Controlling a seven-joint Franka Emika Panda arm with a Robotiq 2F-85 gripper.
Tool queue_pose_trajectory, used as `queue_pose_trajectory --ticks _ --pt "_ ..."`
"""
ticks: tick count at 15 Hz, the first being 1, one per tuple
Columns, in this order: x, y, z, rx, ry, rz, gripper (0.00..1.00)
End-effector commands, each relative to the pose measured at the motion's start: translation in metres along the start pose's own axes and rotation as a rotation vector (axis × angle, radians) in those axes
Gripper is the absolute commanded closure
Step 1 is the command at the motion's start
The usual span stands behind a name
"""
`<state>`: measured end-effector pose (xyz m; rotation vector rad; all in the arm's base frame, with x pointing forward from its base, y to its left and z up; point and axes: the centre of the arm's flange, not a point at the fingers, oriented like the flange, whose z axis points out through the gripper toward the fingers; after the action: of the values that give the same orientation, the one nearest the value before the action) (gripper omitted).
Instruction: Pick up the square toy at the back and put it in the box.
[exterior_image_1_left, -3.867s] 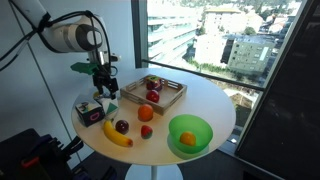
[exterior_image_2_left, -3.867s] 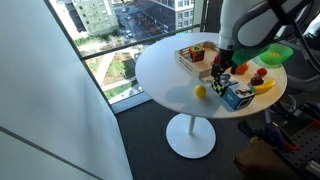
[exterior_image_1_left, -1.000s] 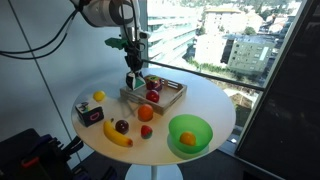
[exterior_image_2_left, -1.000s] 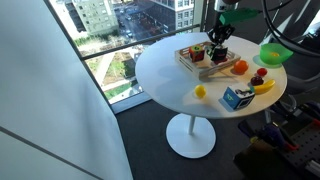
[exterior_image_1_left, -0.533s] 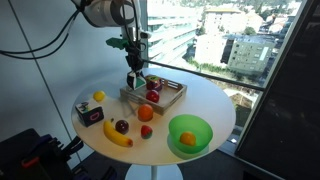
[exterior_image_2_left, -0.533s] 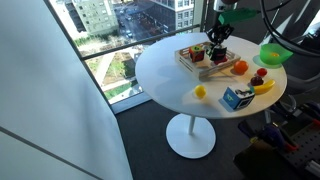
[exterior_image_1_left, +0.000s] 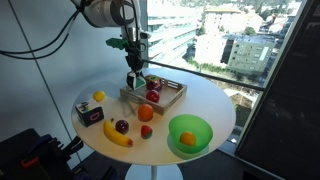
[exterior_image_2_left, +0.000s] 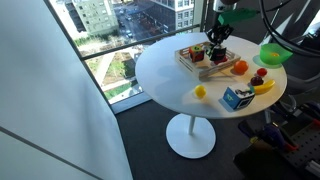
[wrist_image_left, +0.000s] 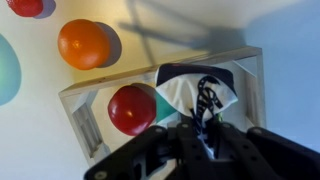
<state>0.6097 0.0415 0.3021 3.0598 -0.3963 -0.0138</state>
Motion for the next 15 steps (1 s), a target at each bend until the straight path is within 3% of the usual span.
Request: queue_pose_trajectory --ticks 1,12,13,14,15 --pt "0.013 -0.006 -0.004 -0.002 0.013 0.011 0.92" --pt "0.035 -0.019 0.021 -0.005 0.058 -0.002 0.92" --pt "0.036 -0.021 0.025 -0.009 0.059 -0.006 0.89" --pt "0.037 -0.022 0.028 -0.013 0.062 -0.008 0.58" --pt "0.037 -0.023 0.031 -0.018 0.059 -0.009 0.56"
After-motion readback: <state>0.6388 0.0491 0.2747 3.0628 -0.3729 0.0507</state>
